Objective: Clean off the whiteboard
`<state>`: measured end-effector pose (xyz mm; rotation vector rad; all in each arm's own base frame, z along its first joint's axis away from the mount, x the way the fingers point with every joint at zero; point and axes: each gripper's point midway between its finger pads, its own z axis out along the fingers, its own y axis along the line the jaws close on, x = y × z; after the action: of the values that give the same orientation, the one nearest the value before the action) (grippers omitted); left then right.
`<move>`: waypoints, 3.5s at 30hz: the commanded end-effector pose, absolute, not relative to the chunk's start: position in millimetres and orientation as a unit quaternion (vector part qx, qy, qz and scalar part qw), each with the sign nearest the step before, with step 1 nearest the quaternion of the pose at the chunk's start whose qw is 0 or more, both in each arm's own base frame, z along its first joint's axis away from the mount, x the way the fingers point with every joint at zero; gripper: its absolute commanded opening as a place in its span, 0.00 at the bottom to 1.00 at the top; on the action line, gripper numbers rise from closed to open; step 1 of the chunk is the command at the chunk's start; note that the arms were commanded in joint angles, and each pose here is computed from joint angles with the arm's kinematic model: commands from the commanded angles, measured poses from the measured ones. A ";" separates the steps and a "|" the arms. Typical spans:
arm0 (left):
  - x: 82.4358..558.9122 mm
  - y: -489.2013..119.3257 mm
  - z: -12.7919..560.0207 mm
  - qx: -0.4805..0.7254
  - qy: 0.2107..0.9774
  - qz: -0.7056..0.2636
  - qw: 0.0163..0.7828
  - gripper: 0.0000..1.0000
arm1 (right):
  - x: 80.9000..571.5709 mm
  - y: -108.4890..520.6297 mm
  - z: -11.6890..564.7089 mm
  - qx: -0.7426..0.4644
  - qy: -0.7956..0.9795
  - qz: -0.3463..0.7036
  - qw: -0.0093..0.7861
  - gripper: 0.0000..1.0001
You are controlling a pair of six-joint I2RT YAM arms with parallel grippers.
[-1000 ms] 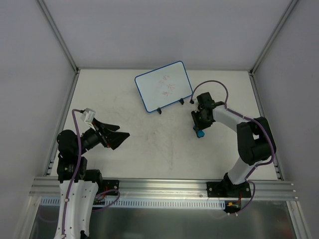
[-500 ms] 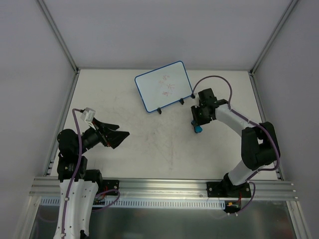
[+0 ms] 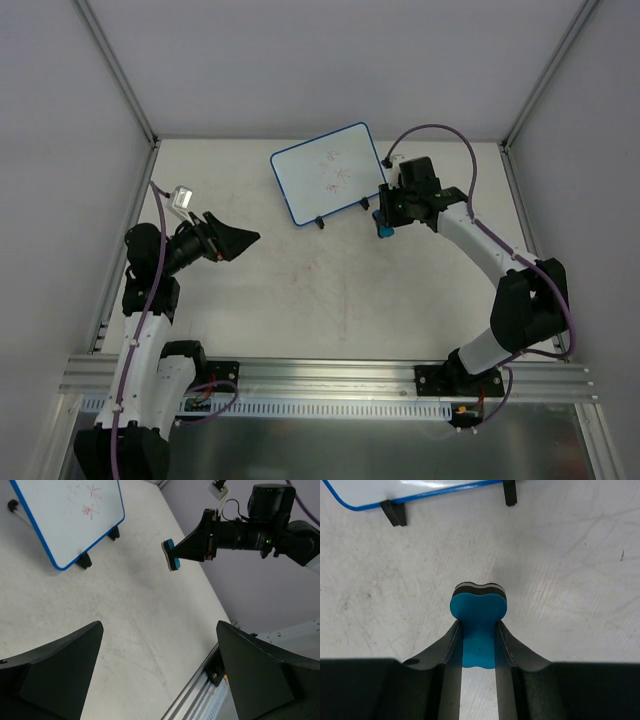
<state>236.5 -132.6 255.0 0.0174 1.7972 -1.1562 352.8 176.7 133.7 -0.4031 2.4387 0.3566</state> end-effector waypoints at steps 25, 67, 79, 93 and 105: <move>434.6 -99.5 302.1 -0.006 0.666 -0.436 0.605 0.99 | 433.5 234.6 233.0 -0.155 0.859 0.183 0.452 0.00; 535.7 -126.5 189.6 -0.037 0.698 -0.501 0.511 0.91 | 501.8 283.9 245.0 -0.144 0.813 0.161 0.541 0.00; 530.0 -160.9 201.4 0.024 0.676 -0.525 0.516 0.91 | 497.9 292.5 243.6 -0.143 0.807 0.181 0.543 0.00; 520.2 -179.6 191.4 0.024 0.664 -0.566 0.488 0.72 | 501.0 299.6 231.8 -0.146 0.813 0.184 0.532 0.00; 528.5 -188.0 180.8 0.027 0.676 -0.562 0.475 0.51 | 502.5 298.9 230.2 -0.148 0.814 0.179 0.533 0.00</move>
<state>524.9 -178.9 165.1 -0.0357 1.7044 -1.3790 496.2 292.1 206.1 -0.3708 2.0103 0.4049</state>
